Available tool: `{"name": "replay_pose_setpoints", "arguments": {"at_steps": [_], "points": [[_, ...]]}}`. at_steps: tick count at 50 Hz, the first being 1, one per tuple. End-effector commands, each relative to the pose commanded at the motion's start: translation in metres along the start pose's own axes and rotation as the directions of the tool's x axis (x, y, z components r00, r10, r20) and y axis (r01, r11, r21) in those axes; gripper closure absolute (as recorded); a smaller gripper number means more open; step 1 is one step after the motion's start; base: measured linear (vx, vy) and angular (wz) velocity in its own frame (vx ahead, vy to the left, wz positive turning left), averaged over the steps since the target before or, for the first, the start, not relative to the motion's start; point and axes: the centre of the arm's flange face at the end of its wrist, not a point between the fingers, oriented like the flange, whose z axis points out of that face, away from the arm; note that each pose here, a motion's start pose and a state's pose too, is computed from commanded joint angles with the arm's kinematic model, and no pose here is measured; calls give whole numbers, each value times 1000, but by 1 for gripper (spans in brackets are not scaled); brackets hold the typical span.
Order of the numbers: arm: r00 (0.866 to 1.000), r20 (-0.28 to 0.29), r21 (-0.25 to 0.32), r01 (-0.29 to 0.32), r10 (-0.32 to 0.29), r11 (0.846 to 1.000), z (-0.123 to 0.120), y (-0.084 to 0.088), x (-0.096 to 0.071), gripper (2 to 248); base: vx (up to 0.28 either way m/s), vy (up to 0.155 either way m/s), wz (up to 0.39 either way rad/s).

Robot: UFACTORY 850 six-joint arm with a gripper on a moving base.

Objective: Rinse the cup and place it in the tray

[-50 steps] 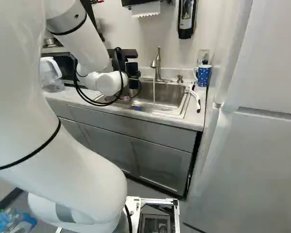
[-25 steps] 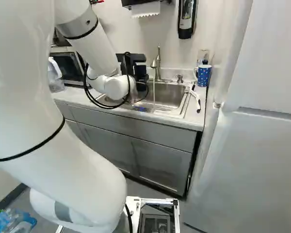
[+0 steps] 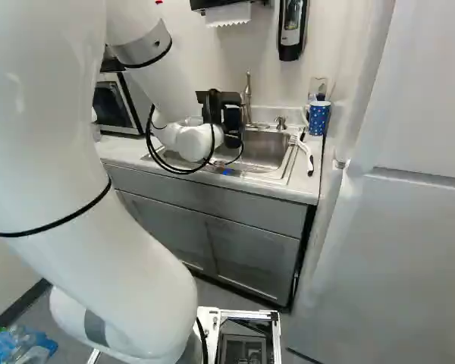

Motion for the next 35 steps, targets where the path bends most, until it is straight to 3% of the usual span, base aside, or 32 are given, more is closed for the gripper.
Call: {"name": "replay_pose_setpoints", "arguments": {"at_steps": [18, 35], "points": [[1000, 14, -57, -8, 9, 998, 5, 26, -8, 129, 0, 0, 0], [1000, 14, -57, -8, 9, 998, 6, 27, -8, 129, 0, 0, 0]]}}
